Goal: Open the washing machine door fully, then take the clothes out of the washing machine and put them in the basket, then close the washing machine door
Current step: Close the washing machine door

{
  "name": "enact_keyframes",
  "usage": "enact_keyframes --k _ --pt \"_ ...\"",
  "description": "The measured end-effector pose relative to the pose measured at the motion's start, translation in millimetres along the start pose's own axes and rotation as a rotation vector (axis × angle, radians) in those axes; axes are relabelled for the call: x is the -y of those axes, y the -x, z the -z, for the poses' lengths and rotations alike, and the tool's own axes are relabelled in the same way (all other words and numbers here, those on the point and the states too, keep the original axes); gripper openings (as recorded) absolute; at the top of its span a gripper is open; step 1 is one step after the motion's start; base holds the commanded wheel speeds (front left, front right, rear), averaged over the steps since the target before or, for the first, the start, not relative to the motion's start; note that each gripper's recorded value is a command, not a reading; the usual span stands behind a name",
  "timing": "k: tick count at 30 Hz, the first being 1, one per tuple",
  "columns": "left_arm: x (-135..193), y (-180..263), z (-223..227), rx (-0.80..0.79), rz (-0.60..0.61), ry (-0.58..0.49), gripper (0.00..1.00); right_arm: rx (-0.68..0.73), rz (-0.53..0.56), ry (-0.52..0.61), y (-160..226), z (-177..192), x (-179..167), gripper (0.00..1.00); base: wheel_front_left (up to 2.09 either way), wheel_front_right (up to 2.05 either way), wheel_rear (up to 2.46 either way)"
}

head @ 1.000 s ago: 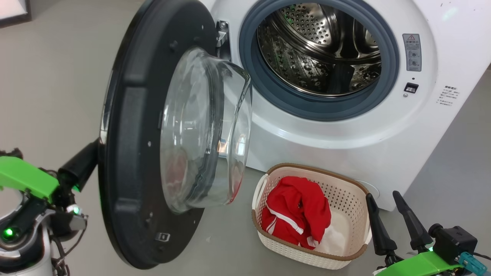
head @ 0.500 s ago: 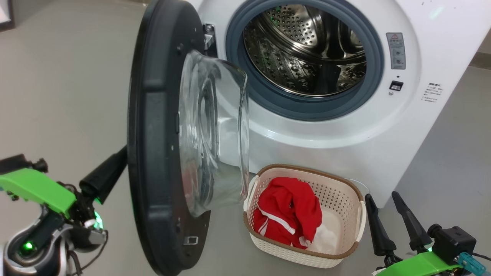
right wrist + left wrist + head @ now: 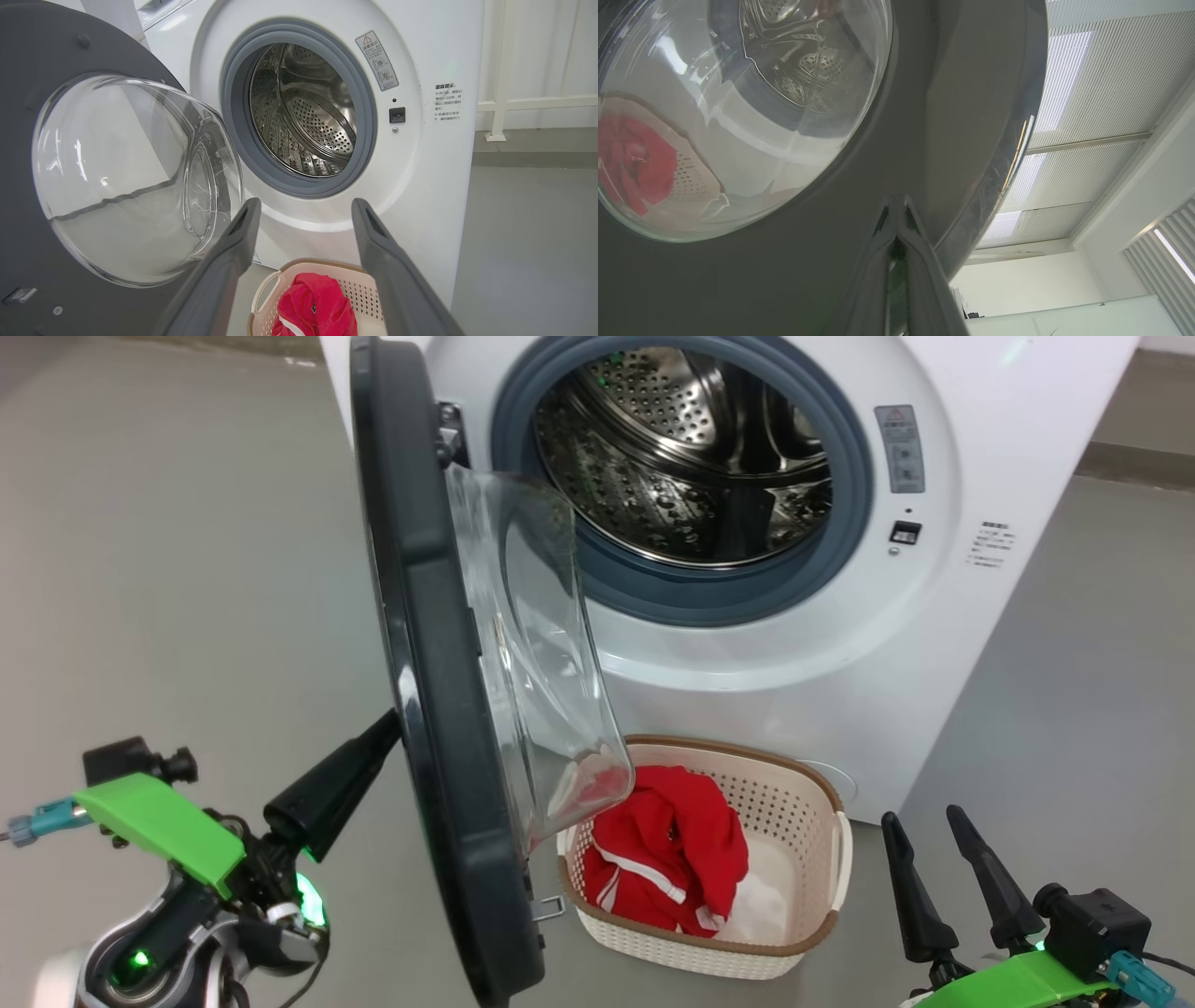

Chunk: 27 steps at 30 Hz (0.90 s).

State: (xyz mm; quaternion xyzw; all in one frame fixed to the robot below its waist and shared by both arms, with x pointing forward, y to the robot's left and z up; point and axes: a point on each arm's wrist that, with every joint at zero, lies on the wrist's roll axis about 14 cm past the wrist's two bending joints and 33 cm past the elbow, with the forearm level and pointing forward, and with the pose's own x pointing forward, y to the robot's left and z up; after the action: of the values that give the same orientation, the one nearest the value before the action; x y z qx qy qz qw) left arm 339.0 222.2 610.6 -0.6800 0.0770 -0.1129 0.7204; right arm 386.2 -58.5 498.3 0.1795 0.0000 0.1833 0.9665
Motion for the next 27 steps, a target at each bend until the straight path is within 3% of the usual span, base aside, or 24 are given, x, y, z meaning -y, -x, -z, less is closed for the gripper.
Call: enact_keyframes --k 16,27 --pt "-1 -44 46 -0.142 0.052 0.084 0.0 0.035 0.107 0.002 19 -11 32 1.0 0.0 0.0 0.0" --pt "-10 -82 60 -0.126 0.061 0.106 0.0 0.061 0.188 0.008 34 -19 56 1.0 0.0 0.0 0.0"
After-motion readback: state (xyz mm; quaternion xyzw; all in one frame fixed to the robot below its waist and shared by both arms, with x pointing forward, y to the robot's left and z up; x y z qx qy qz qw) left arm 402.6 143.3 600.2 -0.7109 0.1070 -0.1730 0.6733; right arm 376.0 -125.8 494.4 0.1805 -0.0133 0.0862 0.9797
